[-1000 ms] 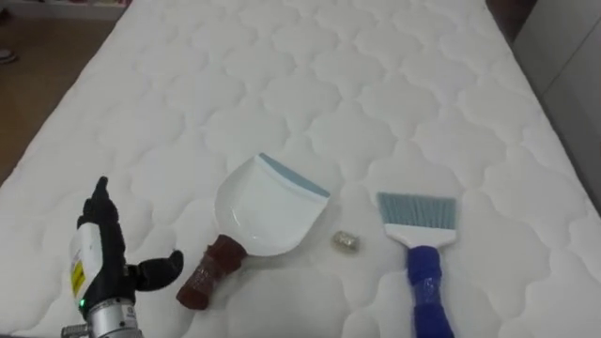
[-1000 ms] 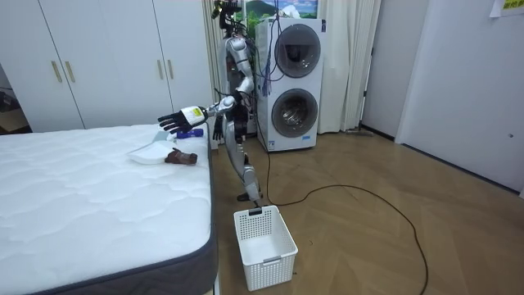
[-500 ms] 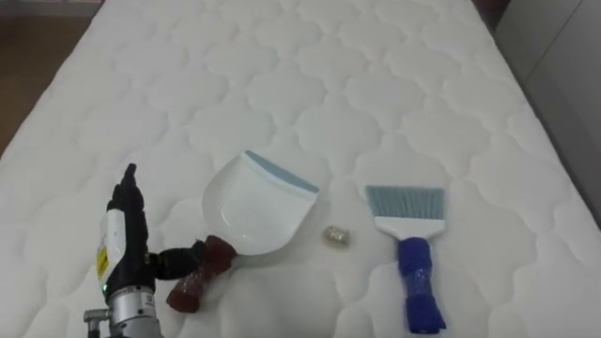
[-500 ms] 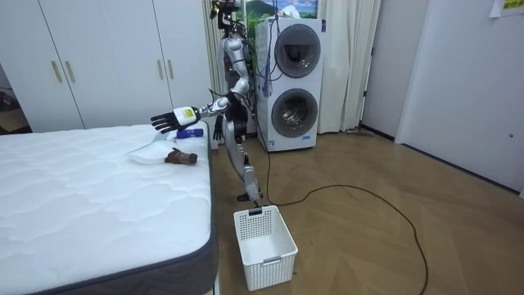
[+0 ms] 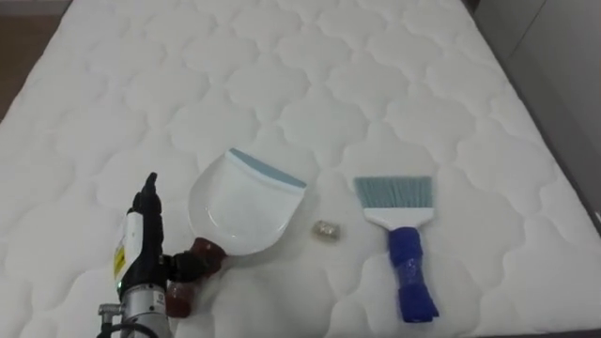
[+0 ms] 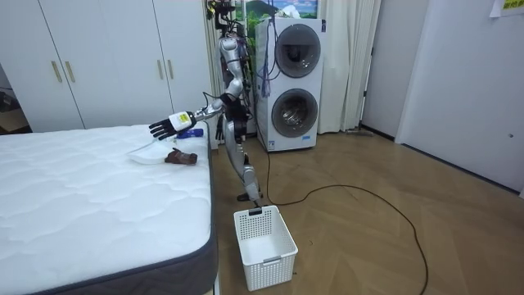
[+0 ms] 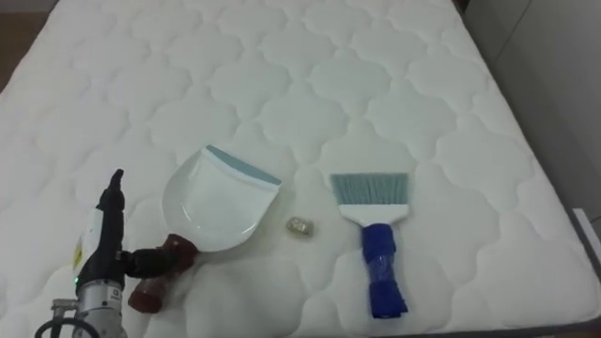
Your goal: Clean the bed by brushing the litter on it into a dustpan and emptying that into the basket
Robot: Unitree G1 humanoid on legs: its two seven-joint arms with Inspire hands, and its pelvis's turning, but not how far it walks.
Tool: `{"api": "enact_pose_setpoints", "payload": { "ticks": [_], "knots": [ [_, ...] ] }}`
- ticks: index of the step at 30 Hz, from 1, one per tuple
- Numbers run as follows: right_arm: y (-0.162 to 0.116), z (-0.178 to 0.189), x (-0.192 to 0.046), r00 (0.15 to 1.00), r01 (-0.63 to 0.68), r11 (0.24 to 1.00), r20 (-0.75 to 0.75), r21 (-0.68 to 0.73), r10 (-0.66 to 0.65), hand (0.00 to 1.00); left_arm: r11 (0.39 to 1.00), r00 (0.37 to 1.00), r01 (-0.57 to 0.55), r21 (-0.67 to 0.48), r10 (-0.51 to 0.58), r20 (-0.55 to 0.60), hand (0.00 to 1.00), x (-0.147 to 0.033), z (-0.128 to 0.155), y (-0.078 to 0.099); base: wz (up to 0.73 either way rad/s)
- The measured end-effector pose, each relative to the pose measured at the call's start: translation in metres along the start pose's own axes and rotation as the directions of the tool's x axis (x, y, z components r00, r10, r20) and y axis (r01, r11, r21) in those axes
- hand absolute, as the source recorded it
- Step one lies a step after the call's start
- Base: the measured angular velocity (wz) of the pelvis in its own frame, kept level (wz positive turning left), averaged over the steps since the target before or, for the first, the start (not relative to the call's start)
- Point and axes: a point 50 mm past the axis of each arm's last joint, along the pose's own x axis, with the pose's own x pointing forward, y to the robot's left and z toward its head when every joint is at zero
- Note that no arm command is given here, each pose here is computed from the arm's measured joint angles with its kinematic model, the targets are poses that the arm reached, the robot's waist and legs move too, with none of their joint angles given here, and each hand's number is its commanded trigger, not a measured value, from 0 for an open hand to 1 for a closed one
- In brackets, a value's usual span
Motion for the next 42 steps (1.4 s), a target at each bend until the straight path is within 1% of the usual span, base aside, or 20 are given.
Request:
{"api": "enact_pose_setpoints", "payload": {
  "ticks": [4,8,11,12,14,17,19,21,24,26,30,34,37,42],
  "knots": [
    [0.0,0.001,0.0,1.0,-0.001,1.0,0.003,-0.003,0.001,0.0,0.999,0.999,0.035,0.02,-0.034,-0.042,0.0,-0.002,-0.009,-0.007,-0.05],
    [0.0,0.002,0.001,1.0,0.003,1.0,0.004,-0.004,-0.003,0.0,0.997,0.995,0.067,0.033,-0.064,-0.079,0.0,-0.005,-0.018,-0.01,0.01],
    [0.002,0.007,0.002,1.0,0.005,1.0,0.013,-0.018,-0.005,0.0,0.997,0.993,0.074,0.025,-0.072,-0.093,0.0,-0.004,-0.018,-0.011,0.24],
    [0.0,0.006,0.002,1.0,0.01,1.0,0.012,-0.005,-0.01,0.0,0.996,0.992,0.087,0.008,-0.086,-0.094,0.0,-0.002,-0.015,-0.017,0.62],
    [0.002,-0.001,0.001,1.0,0.014,1.0,-0.012,0.024,-0.013,0.0,0.993,0.99,0.113,0.016,-0.111,-0.087,0.0,0.0,-0.013,-0.021,0.27],
    [0.001,0.006,0.003,1.0,0.016,1.0,-0.002,0.025,-0.016,0.0,0.992,0.983,0.123,0.038,-0.116,-0.142,0.0,-0.004,-0.027,-0.019,-0.58],
    [-0.002,0.02,0.005,0.999,0.032,0.999,0.042,0.007,-0.033,0.0,0.993,0.973,0.118,0.015,-0.112,-0.2,0.0,-0.005,-0.035,-0.017,-0.55],
    [-0.002,0.021,0.005,0.998,0.049,0.999,0.043,0.017,-0.05,0.0,0.992,0.974,0.123,-0.001,-0.121,-0.192,0.0,-0.004,-0.031,-0.022,0.12],
    [0.001,0.023,0.006,0.998,0.033,0.999,0.046,0.018,-0.034,0.0,0.993,0.978,0.118,-0.005,-0.117,-0.172,0.0,0.002,-0.025,-0.022,-0.04],
    [0.003,0.023,0.006,0.999,0.023,1.0,0.044,0.019,-0.024,0.0,0.993,0.978,0.122,-0.005,-0.121,-0.169,0.0,0.004,-0.024,-0.023,0.0],
    [0.004,0.022,0.006,0.999,0.021,0.999,0.034,0.037,-0.022,0.0,0.99,0.962,0.139,-0.005,-0.136,-0.239,0.0,-0.001,-0.036,-0.025,-0.03],
    [0.005,0.017,0.006,1.0,0.018,0.997,0.012,0.069,-0.019,0.0,0.992,0.952,0.125,-0.007,-0.122,-0.282,0.0,-0.001,-0.042,-0.021,0.01],
    [0.009,0.014,0.006,1.0,0.011,0.995,-0.001,0.103,-0.011,0.0,0.994,0.951,0.106,-0.01,-0.104,-0.29,0.0,0.0,-0.043,-0.018,0.03],
    [0.009,0.014,0.006,1.0,0.011,0.995,-0.003,0.1,-0.01,0.0,0.996,0.955,0.087,-0.008,-0.086,-0.283,0.0,0.004,-0.04,-0.018,0.01]
  ]
}}
